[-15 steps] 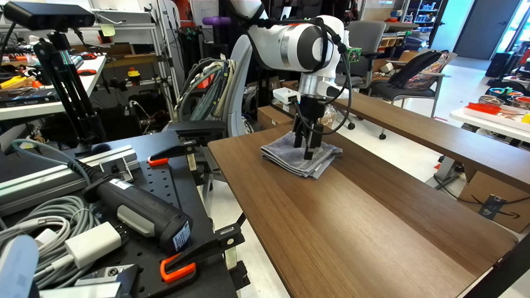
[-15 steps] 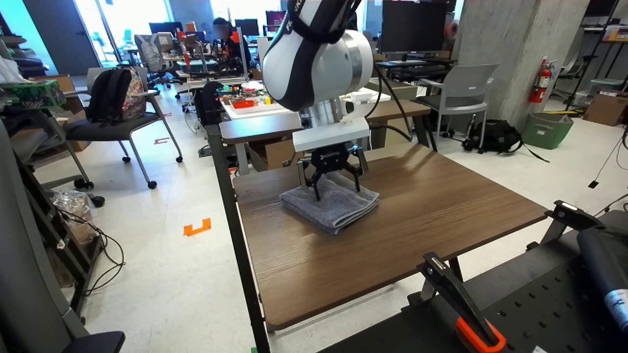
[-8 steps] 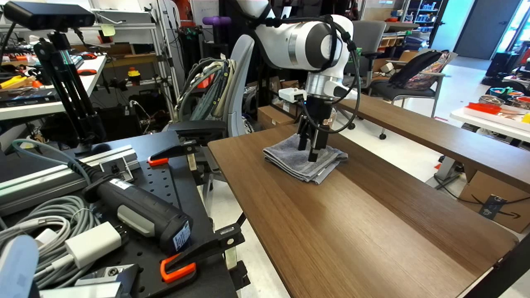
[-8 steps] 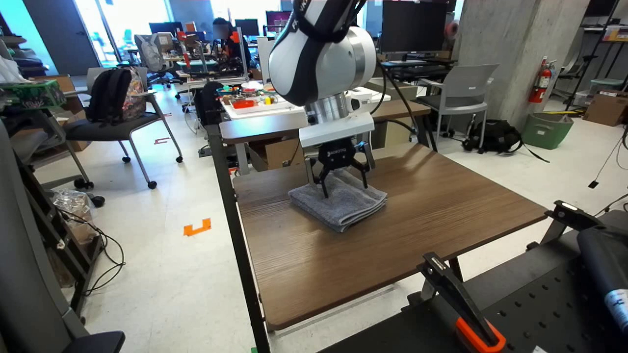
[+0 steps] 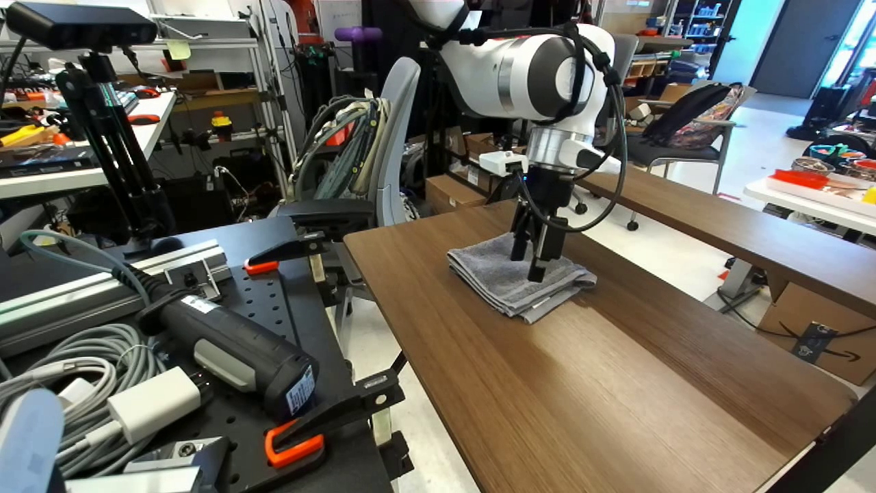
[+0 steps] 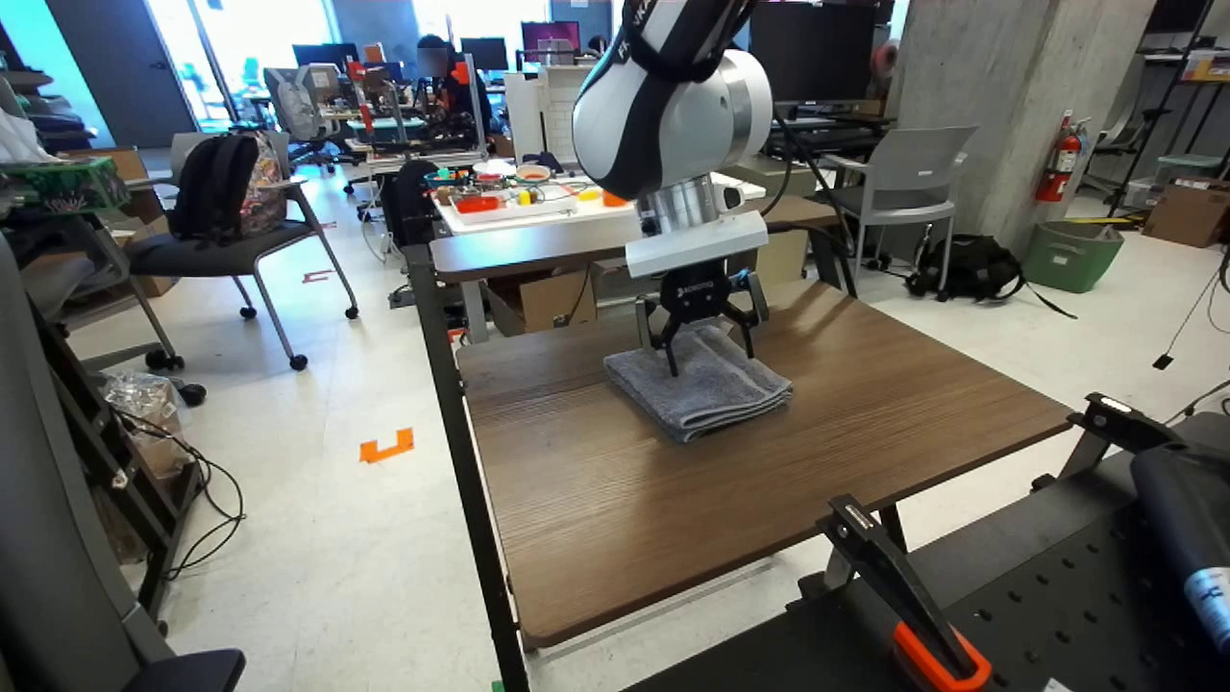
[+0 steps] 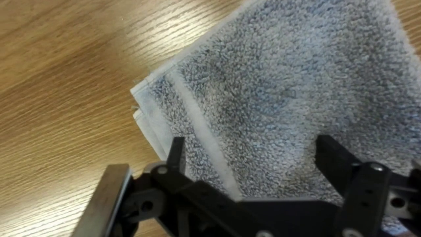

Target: Move the towel

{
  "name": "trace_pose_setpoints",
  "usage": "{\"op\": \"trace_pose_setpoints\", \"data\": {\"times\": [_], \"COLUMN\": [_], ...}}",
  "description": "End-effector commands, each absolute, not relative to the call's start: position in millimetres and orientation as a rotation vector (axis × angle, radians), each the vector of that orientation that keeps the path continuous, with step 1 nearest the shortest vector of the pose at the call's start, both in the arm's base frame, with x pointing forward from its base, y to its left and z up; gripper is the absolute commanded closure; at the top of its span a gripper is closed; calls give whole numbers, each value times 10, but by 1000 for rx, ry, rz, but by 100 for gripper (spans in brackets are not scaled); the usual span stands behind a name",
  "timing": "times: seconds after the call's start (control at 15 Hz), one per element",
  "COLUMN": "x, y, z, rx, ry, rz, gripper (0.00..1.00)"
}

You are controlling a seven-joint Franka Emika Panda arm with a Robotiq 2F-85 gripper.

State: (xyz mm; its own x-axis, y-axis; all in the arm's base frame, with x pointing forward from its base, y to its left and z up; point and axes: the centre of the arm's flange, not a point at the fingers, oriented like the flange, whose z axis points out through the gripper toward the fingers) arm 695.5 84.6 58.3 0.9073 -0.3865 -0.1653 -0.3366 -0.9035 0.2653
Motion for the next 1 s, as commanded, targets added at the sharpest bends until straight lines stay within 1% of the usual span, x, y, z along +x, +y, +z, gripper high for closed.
{"op": "trace_pose_setpoints", "data": {"times": [0.0, 0.53, 0.8, 0.93], "x": [7058, 7146, 7148, 7030], "y": [607, -70, -148, -64], "z": [640, 759, 780, 852], "rx": [2821, 2759, 2764, 2787], "ry": [-576, -725, -741, -693], "rz": [-357, -420, -418, -374], "gripper": [0, 0, 0, 0]}}
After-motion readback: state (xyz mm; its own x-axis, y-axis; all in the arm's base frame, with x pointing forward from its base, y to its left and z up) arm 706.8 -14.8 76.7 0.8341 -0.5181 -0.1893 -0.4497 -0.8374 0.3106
